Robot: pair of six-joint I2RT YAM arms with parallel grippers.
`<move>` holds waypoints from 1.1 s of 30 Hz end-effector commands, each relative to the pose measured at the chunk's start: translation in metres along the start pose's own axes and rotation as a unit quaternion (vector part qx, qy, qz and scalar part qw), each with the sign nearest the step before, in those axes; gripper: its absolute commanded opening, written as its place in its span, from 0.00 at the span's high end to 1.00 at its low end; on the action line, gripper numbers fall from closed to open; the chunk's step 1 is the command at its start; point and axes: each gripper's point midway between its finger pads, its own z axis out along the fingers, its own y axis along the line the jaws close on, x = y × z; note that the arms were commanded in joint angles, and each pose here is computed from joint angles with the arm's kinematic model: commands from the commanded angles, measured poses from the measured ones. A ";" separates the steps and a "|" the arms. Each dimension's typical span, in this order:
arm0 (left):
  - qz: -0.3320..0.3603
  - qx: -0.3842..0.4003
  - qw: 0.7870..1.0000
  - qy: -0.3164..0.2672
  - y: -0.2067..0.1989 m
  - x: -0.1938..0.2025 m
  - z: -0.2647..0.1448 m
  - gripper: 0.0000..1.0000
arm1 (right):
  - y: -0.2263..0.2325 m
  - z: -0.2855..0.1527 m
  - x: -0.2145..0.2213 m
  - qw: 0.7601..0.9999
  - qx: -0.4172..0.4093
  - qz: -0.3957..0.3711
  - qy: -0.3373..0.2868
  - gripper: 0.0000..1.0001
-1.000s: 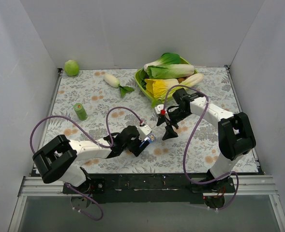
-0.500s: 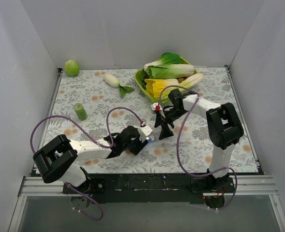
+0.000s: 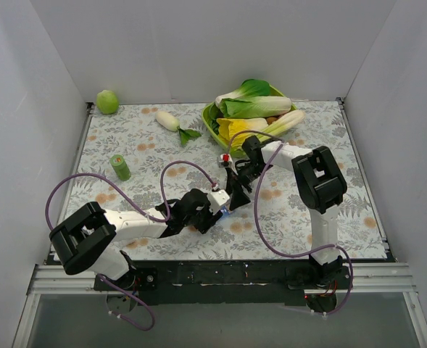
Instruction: Sort the pills into containers
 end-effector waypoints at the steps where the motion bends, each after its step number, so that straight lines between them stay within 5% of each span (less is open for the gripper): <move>1: 0.009 0.012 1.000 -0.008 -0.005 -0.002 -0.003 0.87 | -0.002 0.007 -0.015 1.000 -0.009 0.008 -0.020 0.07; 24: -0.007 0.002 1.000 0.029 0.002 0.011 0.002 1.00 | 0.049 -0.002 -0.018 0.997 -0.046 -0.057 -0.018 0.31; 33: -0.011 0.003 1.000 0.028 0.003 0.010 0.002 1.00 | 0.056 0.003 0.020 0.999 -0.036 -0.002 0.027 0.39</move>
